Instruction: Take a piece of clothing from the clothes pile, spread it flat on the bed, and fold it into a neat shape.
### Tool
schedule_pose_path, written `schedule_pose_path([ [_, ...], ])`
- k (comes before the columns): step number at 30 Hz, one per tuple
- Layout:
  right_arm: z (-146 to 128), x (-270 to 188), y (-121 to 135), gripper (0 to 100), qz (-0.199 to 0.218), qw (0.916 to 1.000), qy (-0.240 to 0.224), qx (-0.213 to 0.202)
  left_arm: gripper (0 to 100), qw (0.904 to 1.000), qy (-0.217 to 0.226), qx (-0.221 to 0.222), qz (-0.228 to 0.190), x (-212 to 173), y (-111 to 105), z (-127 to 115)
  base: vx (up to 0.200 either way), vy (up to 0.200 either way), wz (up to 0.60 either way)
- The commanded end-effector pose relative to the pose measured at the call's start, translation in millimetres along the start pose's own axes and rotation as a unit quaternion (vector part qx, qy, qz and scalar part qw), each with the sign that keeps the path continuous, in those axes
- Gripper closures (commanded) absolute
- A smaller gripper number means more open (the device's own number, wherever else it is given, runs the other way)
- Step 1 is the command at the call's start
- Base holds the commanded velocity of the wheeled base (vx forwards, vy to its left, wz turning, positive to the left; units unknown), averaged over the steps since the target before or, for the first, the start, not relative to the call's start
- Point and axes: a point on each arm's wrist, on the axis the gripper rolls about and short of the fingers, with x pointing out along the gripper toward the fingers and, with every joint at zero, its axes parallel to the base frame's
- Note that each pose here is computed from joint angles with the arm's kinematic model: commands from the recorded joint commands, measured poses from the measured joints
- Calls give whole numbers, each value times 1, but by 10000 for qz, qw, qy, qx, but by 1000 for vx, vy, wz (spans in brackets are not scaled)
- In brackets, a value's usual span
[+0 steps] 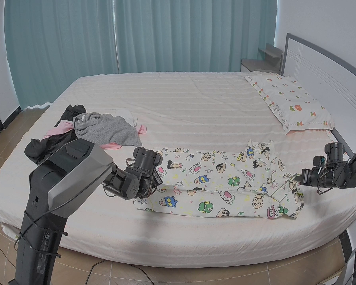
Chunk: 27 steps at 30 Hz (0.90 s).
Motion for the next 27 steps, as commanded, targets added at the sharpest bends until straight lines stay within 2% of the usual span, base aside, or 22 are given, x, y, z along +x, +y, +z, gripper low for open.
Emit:
schedule_pose_path([
  [1, -4, 4, -2, 100, -3, 10000, 72, 30, 100, 10000, 2, -22, 56, 4, 4, 0, 0, 0, 0],
  [4, -11, 9, -4, 100, -16, 9998, 204, 55, 100, 10000, 22, -13, 78, 5, 5, -1, 0, 0, 0],
  [5, -11, 10, -4, 0, -16, 9998, 211, 50, 0, 10000, 27, -10, 83, 6, 5, -1, 0, 0, 0],
  [13, -18, 8, -11, 0, -99, 9993, 306, 214, 0, 9999, -55, -128, 34, 4, 3, 3, 0, 0, 0],
  [18, -11, -15, -11, 0, -155, 9971, 34, 747, 0, 9982, -298, -513, -12, -14, 4, 31, 0, 0, 0],
  [20, -7, -35, -2, 0, -62, 9925, -230, 1197, 0, 9967, -370, -715, -32, -31, 12, 48, 0, 0, 0],
  [21, -7, -36, -1, 0, -53, 9922, -242, 1225, 0, 9967, -367, -720, -33, -32, 12, 49, 0, 0, 0],
  [22, -8, -47, 8, 0, 52, 9873, -421, 1532, 0, 9960, -332, -821, -68, -46, 17, 54, 0, 0, 0],
  [24, -9, -52, 13, 0, 115, 9850, -498, 1646, 0, 9957, -286, -872, -80, -51, 20, 54, 0, 0, 0],
  [27, -25, -64, 44, 0, 521, 9656, -542, 2491, 0, 9908, 274, -1265, -402, -86, 34, 51, 0, 0, 0],
])
